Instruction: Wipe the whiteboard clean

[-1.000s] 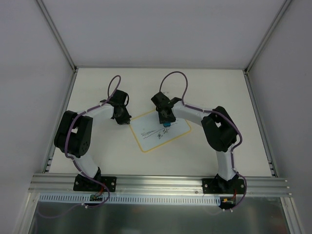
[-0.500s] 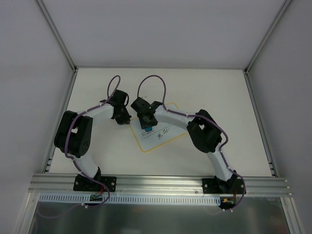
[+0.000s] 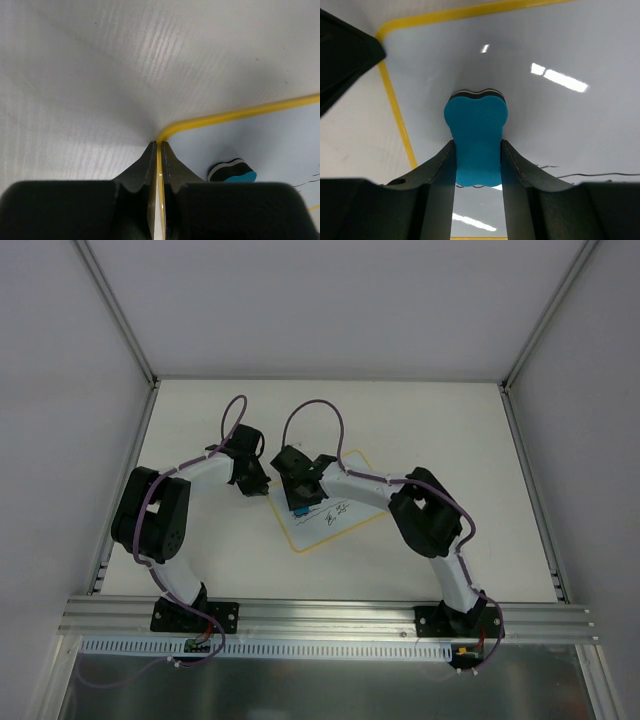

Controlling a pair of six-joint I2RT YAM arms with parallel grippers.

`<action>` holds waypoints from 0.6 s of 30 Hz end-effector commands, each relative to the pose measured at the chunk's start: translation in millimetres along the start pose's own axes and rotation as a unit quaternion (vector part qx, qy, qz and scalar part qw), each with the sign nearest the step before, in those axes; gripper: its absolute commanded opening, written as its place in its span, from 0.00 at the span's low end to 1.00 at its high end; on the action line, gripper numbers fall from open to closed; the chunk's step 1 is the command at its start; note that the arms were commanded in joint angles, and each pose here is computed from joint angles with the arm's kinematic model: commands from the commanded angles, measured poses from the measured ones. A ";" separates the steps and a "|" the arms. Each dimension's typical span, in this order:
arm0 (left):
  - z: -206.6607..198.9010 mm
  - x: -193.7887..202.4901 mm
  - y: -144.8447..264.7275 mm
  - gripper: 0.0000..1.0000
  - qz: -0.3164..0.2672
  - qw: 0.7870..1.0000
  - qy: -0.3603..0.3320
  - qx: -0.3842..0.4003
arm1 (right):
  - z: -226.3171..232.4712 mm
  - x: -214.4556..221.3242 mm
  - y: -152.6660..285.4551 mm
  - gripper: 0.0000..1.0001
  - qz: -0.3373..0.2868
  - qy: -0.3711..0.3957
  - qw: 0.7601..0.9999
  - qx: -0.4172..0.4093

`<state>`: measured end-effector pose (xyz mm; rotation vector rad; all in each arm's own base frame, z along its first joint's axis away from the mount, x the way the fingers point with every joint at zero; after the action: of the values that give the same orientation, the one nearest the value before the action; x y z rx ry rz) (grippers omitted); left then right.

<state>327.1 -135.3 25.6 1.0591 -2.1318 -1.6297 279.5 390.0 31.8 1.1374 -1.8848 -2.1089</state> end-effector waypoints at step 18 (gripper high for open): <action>36.7 25.2 -16.3 0.00 0.046 0.997 0.008 -0.063 | -105.7 81.7 15.3 0.00 0.094 -0.043 0.990 0.099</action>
<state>326.6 -145.7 24.8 1.0277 -2.1663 -1.5595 299.9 252.8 30.7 0.9338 -2.2135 -2.0735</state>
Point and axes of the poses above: each gripper's point midway between its finger pads, its own y axis back along the fingers, its own z axis along the line the jaws close on, x = y × z, the point moved 1 cm from there along y, back along the fingers, and after that the axes turned 15 degrees about y, right-handed, at the moved point
